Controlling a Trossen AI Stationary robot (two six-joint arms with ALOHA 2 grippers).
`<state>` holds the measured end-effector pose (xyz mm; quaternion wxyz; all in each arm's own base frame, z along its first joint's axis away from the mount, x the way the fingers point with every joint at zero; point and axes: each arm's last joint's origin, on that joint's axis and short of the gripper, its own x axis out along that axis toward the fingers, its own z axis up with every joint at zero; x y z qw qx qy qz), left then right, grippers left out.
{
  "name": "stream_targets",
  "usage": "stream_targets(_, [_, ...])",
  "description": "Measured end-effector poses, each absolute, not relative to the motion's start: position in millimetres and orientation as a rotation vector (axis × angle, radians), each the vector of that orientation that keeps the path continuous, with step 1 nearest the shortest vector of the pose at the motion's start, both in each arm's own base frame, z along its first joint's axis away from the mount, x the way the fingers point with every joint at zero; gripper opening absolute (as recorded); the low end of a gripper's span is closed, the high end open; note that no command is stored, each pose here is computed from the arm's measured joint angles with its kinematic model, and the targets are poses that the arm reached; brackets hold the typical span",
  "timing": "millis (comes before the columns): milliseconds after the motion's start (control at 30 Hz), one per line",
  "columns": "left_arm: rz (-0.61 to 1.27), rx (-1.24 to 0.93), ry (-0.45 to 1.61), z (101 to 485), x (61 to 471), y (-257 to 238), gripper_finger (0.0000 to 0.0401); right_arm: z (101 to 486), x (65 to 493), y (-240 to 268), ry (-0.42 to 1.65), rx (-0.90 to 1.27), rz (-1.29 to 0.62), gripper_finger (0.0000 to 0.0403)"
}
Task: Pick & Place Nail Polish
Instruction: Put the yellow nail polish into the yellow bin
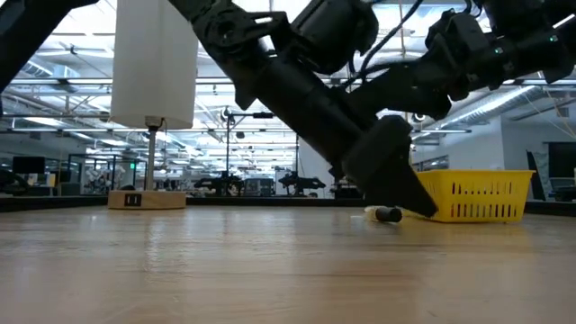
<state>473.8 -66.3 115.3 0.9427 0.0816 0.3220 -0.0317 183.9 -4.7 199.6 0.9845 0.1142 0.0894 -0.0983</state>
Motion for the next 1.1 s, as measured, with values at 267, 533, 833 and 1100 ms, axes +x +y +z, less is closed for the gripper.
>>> stream_targets(267, [0.01,-0.135,0.818,110.3,466.9,-38.5,0.0266,199.8,184.1,-3.9,0.181,0.232,-0.173,0.0304])
stream_targets(533, [-0.056,-0.193,0.95,113.6,454.7,-43.7,0.0266,199.0,183.9,-3.9,0.189,0.232,-0.174,0.0304])
stream_targets(833, [-0.105,-0.133,1.017,144.4,435.8,-61.5,0.0266,198.3,183.8,-4.0,0.196,0.231,-0.175,0.0304])
stream_targets(1100, [0.121,-0.013,1.059,179.3,414.2,-62.0,0.0266,198.2,183.7,-3.9,0.198,0.231,-0.175,0.0304])
